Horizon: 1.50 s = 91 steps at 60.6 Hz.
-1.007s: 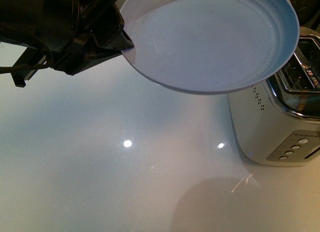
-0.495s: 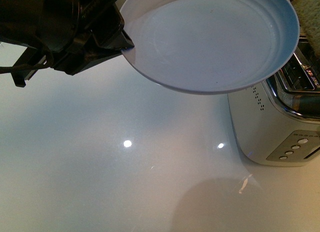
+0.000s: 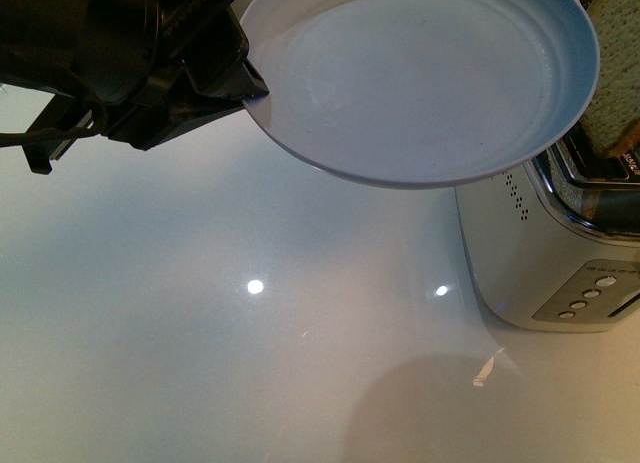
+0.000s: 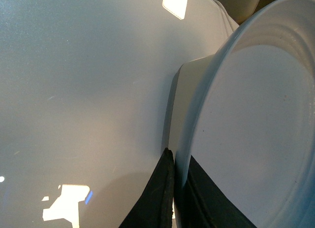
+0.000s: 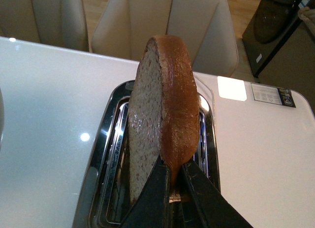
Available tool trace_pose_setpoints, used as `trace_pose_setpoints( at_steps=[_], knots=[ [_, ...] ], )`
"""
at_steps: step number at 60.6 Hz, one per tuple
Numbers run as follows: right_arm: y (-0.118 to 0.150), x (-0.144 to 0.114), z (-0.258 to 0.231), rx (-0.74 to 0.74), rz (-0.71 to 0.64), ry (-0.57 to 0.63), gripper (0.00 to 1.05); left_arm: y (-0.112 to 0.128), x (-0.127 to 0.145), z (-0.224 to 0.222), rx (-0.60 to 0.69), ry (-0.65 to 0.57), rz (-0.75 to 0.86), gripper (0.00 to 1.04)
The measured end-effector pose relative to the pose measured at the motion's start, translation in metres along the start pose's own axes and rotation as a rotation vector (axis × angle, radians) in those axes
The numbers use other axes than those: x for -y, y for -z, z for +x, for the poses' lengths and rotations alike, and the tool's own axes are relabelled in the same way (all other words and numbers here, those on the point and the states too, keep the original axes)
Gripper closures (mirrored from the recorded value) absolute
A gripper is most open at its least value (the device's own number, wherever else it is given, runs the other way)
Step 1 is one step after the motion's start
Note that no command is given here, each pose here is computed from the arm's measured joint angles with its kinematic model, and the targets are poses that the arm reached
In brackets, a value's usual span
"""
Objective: Left arm holds plate, right arm toasts bread
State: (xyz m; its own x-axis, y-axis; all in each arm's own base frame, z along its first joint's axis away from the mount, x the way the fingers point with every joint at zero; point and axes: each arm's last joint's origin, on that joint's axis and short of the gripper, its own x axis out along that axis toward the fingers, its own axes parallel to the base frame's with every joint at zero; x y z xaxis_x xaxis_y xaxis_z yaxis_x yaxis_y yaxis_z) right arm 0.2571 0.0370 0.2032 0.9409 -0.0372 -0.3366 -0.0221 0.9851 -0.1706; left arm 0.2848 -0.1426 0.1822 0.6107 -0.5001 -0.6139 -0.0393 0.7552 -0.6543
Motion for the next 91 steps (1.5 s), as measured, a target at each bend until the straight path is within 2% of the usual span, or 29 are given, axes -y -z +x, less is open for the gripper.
trace_pose_setpoints(
  at_steps=[40, 57, 78, 91],
  knots=[
    [0.031, -0.016, 0.027, -0.123, -0.026, 0.006, 1.02, 0.0, 0.0, 0.0, 0.0, 0.0, 0.0, 1.02],
    [0.036, -0.013, 0.019, -0.109, -0.005, 0.01, 0.61, 0.0, 0.0, 0.0, 0.0, 0.0, 0.0, 1.02],
    [0.001, 0.014, -0.027, 0.075, 0.08, 0.059, 0.08, 0.0, 0.0, 0.0, 0.0, 0.0, 0.0, 1.02],
    [-0.006, 0.018, -0.037, 0.121, 0.102, 0.072, 0.09, 0.0, 0.0, 0.0, -0.001, 0.001, 0.0, 1.02]
  ],
)
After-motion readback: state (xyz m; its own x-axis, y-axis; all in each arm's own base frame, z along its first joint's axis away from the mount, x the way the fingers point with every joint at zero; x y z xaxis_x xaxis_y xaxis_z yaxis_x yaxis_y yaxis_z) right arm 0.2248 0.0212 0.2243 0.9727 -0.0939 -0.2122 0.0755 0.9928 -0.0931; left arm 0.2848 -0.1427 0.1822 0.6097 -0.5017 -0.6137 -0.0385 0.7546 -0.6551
